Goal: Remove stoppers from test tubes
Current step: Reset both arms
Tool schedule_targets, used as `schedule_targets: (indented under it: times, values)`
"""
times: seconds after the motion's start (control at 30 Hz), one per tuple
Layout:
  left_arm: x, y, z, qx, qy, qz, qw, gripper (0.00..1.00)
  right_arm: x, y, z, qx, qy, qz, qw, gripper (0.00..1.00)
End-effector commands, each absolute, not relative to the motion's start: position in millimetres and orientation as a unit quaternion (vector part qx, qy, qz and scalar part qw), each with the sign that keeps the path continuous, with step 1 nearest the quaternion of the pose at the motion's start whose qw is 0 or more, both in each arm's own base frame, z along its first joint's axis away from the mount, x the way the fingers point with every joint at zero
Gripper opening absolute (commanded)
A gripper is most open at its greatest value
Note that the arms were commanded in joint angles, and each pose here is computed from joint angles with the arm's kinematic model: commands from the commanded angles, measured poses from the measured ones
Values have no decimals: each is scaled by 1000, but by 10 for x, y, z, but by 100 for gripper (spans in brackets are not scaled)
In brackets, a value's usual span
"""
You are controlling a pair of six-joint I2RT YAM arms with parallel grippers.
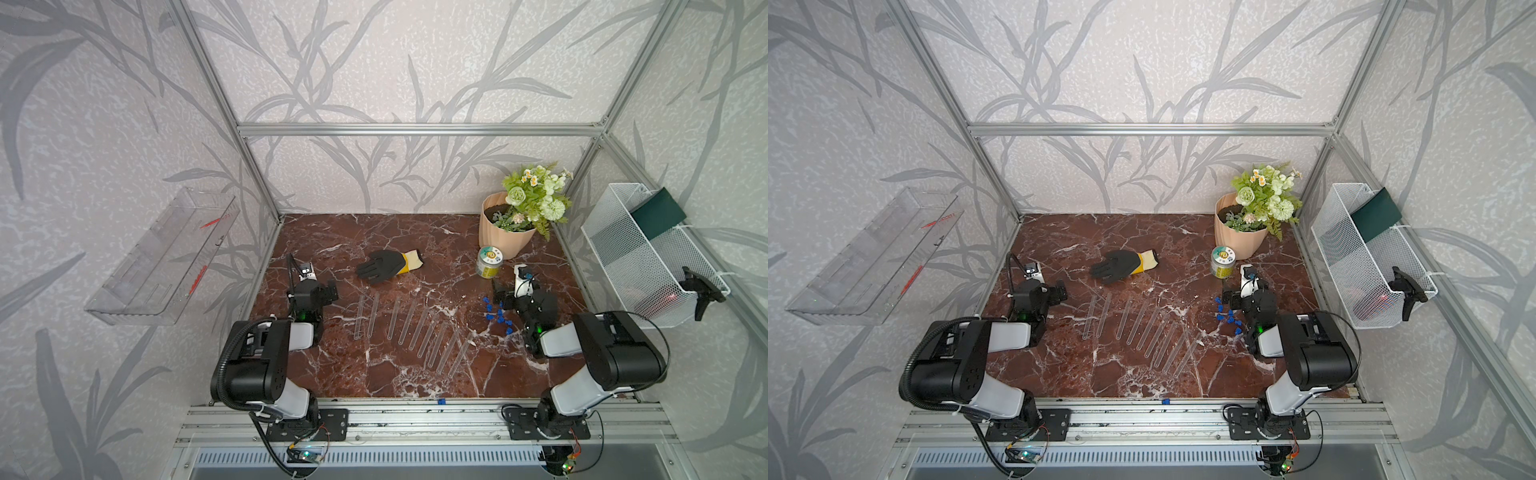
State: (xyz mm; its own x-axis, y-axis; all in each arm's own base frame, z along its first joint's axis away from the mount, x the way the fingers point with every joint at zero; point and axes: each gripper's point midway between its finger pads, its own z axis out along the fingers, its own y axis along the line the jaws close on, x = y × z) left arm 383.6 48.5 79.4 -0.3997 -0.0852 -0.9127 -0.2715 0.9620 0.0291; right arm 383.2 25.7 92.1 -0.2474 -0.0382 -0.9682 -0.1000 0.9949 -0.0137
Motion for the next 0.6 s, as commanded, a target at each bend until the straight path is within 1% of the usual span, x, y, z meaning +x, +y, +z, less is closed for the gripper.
schedule_targets:
  times: [0.0,0.2,0.33,0.4,0.47,0.57]
  values:
    - [3912,474,927,-101,821,88,556,99,3942,196,945,-25,801,8,598,99]
    - [3913,476,929,-101,820,88,556,99,3931,247,949,-37,800,1,599,99]
    - [3912,475,928,-101,820,88,556,99,3659,306,1060,-56,754,13,654,99]
    - [3916,474,936,-101,820,88,557,99,3681,334,1032,-63,764,19,642,99]
    - [3913,478,931,-102,820,88,556,99,3752,254,1033,-43,764,17,643,99]
    - [3914,475,928,-101,821,88,555,99,3838,122,985,-7,785,5,619,99]
